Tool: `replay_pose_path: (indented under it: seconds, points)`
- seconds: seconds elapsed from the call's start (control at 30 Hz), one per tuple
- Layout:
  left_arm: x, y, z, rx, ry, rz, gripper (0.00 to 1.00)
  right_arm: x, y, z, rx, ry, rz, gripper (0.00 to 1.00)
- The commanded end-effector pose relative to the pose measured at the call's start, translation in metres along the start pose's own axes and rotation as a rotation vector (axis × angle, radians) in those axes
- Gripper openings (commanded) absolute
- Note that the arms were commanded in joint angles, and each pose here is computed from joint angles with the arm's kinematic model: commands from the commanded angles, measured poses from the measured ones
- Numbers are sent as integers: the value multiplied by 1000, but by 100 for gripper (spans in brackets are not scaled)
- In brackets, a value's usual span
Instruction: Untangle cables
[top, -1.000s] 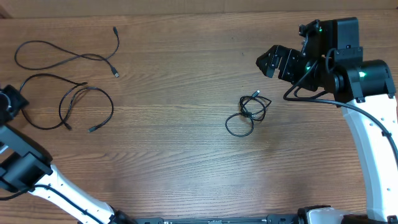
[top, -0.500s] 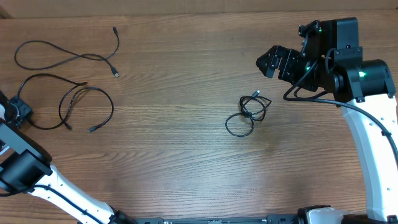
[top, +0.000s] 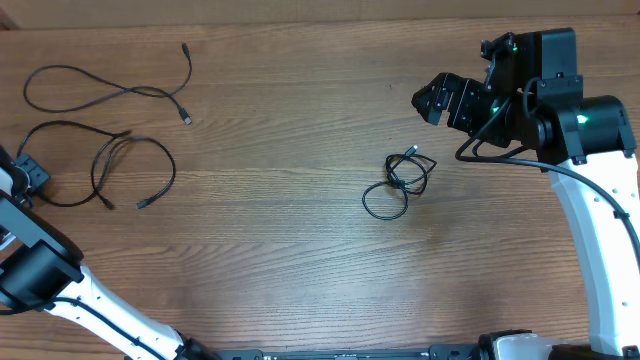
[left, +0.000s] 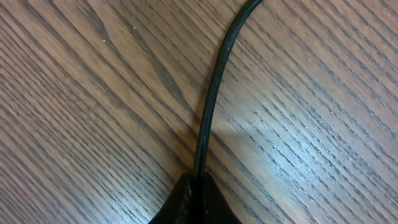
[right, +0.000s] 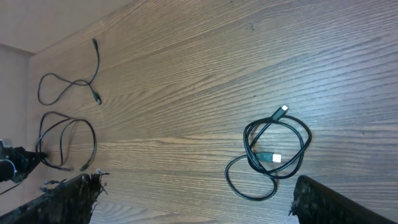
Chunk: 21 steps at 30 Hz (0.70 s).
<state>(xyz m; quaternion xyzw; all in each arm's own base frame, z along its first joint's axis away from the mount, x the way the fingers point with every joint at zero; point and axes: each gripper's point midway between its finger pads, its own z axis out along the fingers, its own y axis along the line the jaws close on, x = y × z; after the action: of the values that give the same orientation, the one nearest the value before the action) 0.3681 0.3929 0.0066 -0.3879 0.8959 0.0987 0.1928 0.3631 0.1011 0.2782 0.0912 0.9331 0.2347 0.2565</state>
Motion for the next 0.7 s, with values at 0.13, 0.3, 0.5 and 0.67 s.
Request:
replay_pose_path:
  seconds: [0.13,0.3,0.5,0.67]
  points:
    - [-50,19,-30,-56,-112,12,4,-5,3,-4,-11,-16,6,100]
    - [-72,19,-47,-58,-161,9,4,-5,3,-4,-11,-15,6,100]
    - [-66,21,-48,-59,-132,7,20,-5,2,-4,-9,-13,7,100]
    - [-58,23,-47,-60,-98,6,63,-5,2,-4,-9,-13,7,100]
